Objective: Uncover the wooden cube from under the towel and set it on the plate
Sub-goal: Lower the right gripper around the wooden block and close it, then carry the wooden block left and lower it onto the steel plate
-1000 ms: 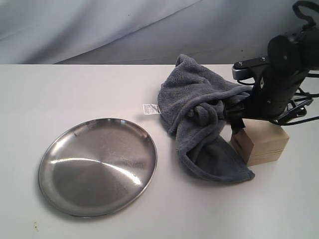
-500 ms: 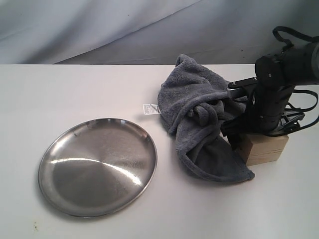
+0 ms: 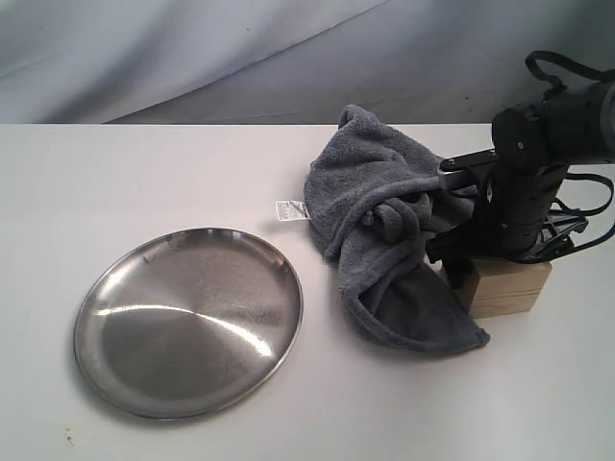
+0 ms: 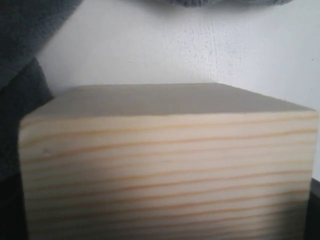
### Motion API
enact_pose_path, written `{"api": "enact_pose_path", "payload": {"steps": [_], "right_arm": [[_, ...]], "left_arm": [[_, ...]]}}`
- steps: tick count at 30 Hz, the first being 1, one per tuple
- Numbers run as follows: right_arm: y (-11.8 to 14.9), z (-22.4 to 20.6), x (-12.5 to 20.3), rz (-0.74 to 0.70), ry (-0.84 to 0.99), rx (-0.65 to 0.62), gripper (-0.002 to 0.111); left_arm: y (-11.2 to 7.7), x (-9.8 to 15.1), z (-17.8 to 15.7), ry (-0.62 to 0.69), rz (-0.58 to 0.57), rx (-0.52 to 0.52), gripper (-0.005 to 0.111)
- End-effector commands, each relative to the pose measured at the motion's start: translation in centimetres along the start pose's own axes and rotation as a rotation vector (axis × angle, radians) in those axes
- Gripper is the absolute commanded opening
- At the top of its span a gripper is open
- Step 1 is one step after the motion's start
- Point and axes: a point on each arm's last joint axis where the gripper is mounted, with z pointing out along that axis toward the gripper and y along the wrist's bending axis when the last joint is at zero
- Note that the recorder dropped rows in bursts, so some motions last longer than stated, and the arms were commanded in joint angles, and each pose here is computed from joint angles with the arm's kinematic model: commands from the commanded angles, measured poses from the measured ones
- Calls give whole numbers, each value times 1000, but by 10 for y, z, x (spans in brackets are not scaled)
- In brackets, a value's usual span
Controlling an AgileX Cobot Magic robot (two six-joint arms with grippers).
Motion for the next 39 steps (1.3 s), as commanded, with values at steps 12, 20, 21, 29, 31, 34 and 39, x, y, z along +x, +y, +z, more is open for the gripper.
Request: {"api": "enact_pose_path", "payload": {"steps": [12, 20, 21, 29, 31, 34, 39], "right_arm": [[-6, -13, 3, 37, 0, 4, 0], [-12, -61, 7, 63, -103, -14, 0], [-14, -66, 8, 66, -107, -14, 0], [-20, -97, 19, 74, -134, -16, 0], [-21, -101, 21, 77, -134, -15, 0], [-20, -102, 22, 78, -124, -20, 0], [-4, -104, 23, 4, -127, -73, 0]], "left_arm": [[0, 1, 0, -2, -4, 5, 0], [0, 1, 0, -2, -4, 5, 0], [0, 1, 0, -2, -4, 5, 0], [0, 1, 0, -2, -4, 5, 0], [0, 1, 0, -2, -4, 5, 0], [0, 1, 0, -2, -4, 5, 0], [0, 1, 0, -2, -4, 5, 0]]}}
